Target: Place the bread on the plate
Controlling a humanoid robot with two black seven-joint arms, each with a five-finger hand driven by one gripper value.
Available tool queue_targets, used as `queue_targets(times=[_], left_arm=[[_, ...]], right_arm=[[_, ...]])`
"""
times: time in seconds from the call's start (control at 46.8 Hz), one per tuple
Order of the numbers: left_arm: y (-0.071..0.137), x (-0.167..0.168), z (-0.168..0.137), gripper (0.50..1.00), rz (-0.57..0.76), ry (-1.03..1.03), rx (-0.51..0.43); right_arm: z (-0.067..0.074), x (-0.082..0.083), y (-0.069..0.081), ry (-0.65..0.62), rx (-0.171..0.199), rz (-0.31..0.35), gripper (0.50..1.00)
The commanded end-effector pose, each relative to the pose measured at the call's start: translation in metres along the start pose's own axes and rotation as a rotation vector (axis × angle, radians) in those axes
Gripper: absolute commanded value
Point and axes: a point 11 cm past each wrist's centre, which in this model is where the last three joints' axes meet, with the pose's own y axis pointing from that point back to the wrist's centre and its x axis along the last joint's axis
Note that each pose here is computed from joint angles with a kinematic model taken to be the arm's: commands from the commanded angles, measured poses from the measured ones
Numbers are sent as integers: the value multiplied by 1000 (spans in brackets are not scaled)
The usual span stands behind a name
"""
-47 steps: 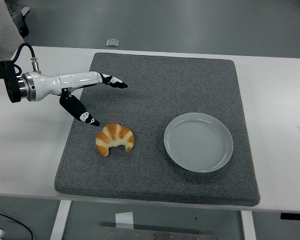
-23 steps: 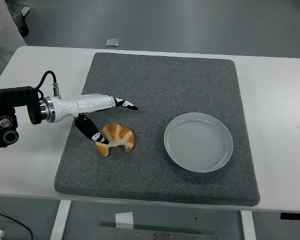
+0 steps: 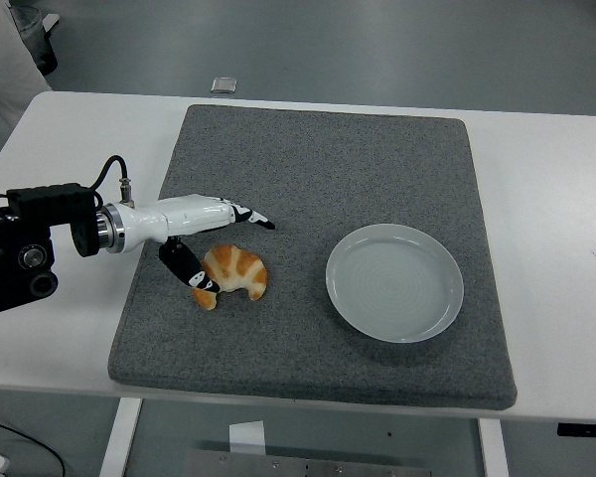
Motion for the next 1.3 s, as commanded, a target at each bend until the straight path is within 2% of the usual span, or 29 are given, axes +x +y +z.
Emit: queue_targets(times=[0.0,0.214,0.726,1.282], left_arm=[[-3,0,-1,949,0,0,3],[-9,-10,-4,915,-14,-5,7],[-13,-17,-2,930,-29,-19,-2],[-11,-18,-5,825,-43,-107,-2]], right_arm=[[0,0,0,0,0,0,932],[0,0,0,0,0,0,932],[0,0,0,0,0,0,932],[0,0,0,0,0,0,932]])
